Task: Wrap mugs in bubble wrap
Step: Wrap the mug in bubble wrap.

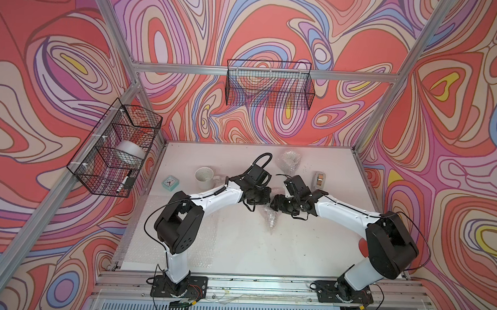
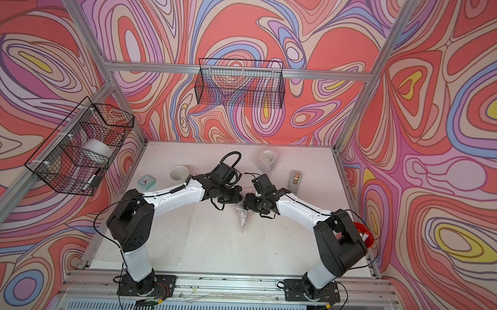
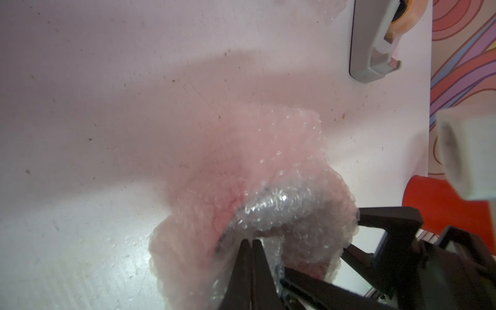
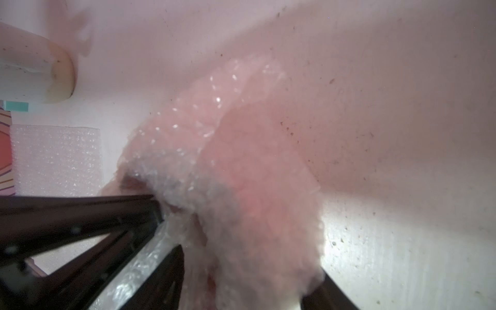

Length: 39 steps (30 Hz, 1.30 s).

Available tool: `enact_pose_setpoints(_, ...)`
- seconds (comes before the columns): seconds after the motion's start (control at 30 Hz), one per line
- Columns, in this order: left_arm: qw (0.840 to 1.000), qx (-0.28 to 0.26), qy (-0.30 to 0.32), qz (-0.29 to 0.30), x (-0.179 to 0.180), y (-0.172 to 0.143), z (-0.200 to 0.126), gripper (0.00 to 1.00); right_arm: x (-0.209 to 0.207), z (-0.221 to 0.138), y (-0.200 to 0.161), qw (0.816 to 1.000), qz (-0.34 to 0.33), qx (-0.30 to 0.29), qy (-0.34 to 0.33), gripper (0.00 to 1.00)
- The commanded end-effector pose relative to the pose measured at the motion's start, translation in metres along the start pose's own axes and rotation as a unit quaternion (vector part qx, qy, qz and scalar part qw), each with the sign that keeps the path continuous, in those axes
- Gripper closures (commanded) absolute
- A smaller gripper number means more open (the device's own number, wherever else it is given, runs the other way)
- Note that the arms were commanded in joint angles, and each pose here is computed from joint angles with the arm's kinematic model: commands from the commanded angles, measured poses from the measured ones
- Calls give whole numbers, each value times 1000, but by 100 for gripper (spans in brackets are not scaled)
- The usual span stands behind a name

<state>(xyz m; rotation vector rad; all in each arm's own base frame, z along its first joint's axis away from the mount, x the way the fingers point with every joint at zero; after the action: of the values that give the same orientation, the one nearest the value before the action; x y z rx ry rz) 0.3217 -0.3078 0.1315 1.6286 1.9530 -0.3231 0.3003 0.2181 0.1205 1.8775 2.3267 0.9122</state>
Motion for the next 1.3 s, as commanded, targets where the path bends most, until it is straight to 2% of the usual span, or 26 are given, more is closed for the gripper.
enact_pose_setpoints(0.0, 997, 48, 55, -10, 24, -25, 17, 100, 2, -11, 10, 999, 0, -34, 5, 32)
enact_pose_setpoints(0.3, 998, 48, 47, -8, 18, -24, 16, 100, -1, -6, 14, 999, 7, -32, -4, 27)
enact_pose_setpoints(0.63, 998, 50, 26, -10, 12, -25, 17, 100, -7, 27, 11, 1000, 7, 0, -10, 33)
enact_pose_setpoints(0.8, 1000, 25, 0, -1, 0, -18, -2, 100, -7, 33, 9, 1000, -2, 10, -8, 36)
enact_pose_setpoints(1.03, 998, -45, -46, 3, -10, 8, -58, 70, -4, 39, 9, 1000, -16, 24, 5, 39)
enact_pose_setpoints(1.17, 997, -72, -30, -1, 7, 18, -78, 57, 0, 41, 13, 999, -25, 26, 10, 40)
enact_pose_setpoints(1.27, 997, -72, 8, -2, 27, 20, -80, 52, 1, 46, 13, 999, -30, 35, 15, 40)
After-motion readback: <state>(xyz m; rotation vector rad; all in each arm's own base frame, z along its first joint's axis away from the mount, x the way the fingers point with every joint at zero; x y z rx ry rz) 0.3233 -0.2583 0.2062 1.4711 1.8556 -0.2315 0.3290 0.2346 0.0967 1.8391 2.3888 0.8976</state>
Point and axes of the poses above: each gripper's point midway between its finger pads, its own z axis out along the fingers, its own x axis along the line the jaws close on, y = z × x, the point moved 4 cm from there along -z, back along the fingers, and after that the axes turned 15 degrees about -z, right-handed, at the moved point
